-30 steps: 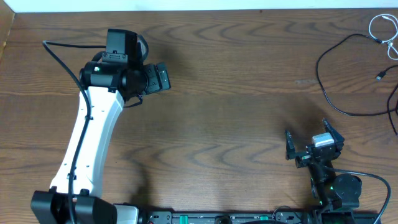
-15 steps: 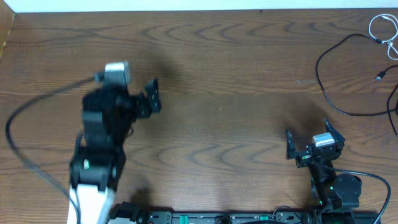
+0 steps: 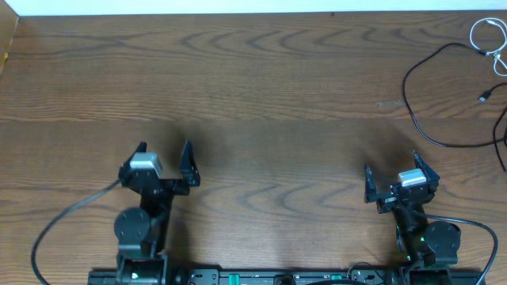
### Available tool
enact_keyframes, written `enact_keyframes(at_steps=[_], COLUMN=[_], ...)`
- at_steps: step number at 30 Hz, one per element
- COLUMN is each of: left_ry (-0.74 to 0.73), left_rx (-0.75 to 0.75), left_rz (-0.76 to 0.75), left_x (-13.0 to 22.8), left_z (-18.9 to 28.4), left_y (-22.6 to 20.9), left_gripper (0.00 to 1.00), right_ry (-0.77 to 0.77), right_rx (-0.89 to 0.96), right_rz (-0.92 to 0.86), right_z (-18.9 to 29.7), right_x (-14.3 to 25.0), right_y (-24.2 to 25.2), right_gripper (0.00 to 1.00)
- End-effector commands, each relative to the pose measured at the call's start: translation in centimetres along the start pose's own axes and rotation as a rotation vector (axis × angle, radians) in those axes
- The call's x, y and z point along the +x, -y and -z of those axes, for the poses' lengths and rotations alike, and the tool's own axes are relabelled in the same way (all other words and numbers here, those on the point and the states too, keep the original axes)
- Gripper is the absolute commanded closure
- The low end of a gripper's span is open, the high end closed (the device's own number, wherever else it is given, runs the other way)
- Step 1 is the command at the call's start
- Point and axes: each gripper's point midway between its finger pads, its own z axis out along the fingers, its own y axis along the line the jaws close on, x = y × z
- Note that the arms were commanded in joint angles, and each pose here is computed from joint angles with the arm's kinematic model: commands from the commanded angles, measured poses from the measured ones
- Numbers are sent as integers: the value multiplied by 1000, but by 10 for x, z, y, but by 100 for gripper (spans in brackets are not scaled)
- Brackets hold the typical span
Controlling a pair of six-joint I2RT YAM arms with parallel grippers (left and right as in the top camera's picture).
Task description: Untangle cables
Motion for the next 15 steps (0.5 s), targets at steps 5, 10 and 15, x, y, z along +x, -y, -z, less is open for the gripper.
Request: enact_keyframes(at_steps=[5, 10, 15], left_ry=[65, 16, -84], left_rx=[-24, -41, -61], left_rz=[-20, -31, -52], left_x=[18, 31, 56], left_z=[11, 16, 16], left_y=[-9, -13, -18], left_gripper=[2, 2, 2], right_ry=[1, 1, 1], right_rx=[-3, -3, -3], right_rz=[-17, -17, -17], right_z=[0, 0, 0], right_x=[1, 1, 1], right_y=[-1, -1, -1], right_gripper=[1, 1, 1])
